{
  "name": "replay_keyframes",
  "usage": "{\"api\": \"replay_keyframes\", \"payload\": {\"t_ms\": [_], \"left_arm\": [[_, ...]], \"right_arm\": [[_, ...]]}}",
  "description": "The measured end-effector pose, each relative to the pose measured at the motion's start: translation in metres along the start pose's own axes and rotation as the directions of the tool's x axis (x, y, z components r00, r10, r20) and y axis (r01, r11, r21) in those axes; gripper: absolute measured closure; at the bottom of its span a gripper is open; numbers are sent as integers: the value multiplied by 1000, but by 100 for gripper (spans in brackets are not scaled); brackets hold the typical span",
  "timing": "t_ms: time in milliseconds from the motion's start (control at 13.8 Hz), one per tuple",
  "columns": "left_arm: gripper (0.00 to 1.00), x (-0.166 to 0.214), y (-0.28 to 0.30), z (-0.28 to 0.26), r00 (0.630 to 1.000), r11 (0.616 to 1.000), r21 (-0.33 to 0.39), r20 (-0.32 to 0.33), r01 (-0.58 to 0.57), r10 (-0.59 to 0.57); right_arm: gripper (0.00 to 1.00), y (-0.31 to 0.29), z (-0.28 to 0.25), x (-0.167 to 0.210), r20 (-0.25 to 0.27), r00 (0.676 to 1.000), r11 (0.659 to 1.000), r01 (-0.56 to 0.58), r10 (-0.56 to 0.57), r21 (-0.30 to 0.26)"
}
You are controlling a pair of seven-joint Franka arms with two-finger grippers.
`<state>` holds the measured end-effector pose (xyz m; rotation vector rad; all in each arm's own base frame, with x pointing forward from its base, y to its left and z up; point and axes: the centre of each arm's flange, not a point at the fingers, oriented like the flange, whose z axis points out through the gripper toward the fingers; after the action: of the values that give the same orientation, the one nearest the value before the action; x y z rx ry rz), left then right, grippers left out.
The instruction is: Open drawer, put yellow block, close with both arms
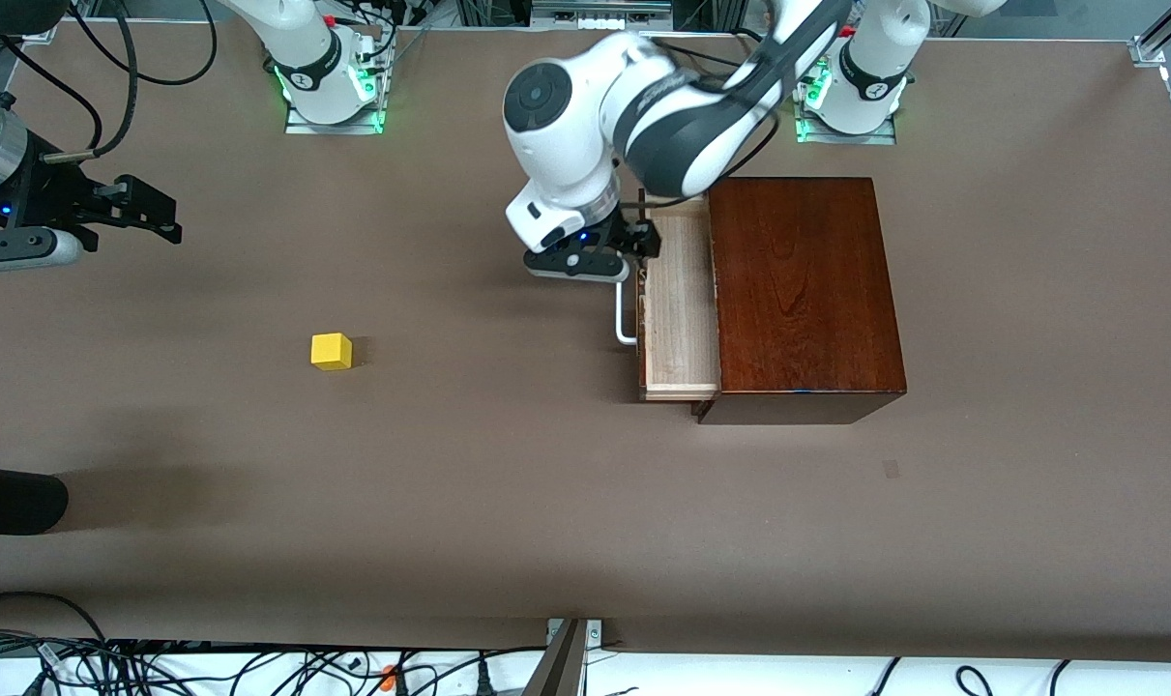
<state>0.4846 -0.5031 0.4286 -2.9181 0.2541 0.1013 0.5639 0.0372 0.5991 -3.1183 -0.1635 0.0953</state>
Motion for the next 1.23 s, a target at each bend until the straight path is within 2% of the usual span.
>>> {"api": "replay_keyframes", "payload": {"t_ms": [145, 362, 651, 796, 941, 1086, 1230], "left_arm": [[0, 6, -44, -38, 1000, 1000, -2, 16, -4, 4], [0, 31, -141, -75, 999, 998, -60, 22, -26, 27], [0, 57, -264, -85, 994, 988, -106, 20, -109, 112], [0, 61, -311, -87, 985, 977, -125, 16, -171, 174], [0, 61, -364, -87, 982, 973, -145, 17, -182, 186], [0, 53, -427, -76, 991, 973, -195, 29, -122, 130], [0, 42, -473, -64, 999, 975, -215, -26, -52, 48]], "right_arm": [[0, 0, 6, 3, 14, 1000, 1000, 1, -1, -1], [0, -4, 29, 14, 60, 998, 1000, 12, -12, -5], [0, -20, 78, 33, 162, 983, 995, 92, -87, -27], [0, -27, 102, 44, 188, 977, 994, 105, -97, -29], [0, -33, 136, 60, 182, 978, 993, 112, -105, -29], [0, -37, 180, 69, 174, 979, 994, 109, -105, -10], [0, -34, 221, 67, 161, 982, 995, 100, -98, -6]]}}
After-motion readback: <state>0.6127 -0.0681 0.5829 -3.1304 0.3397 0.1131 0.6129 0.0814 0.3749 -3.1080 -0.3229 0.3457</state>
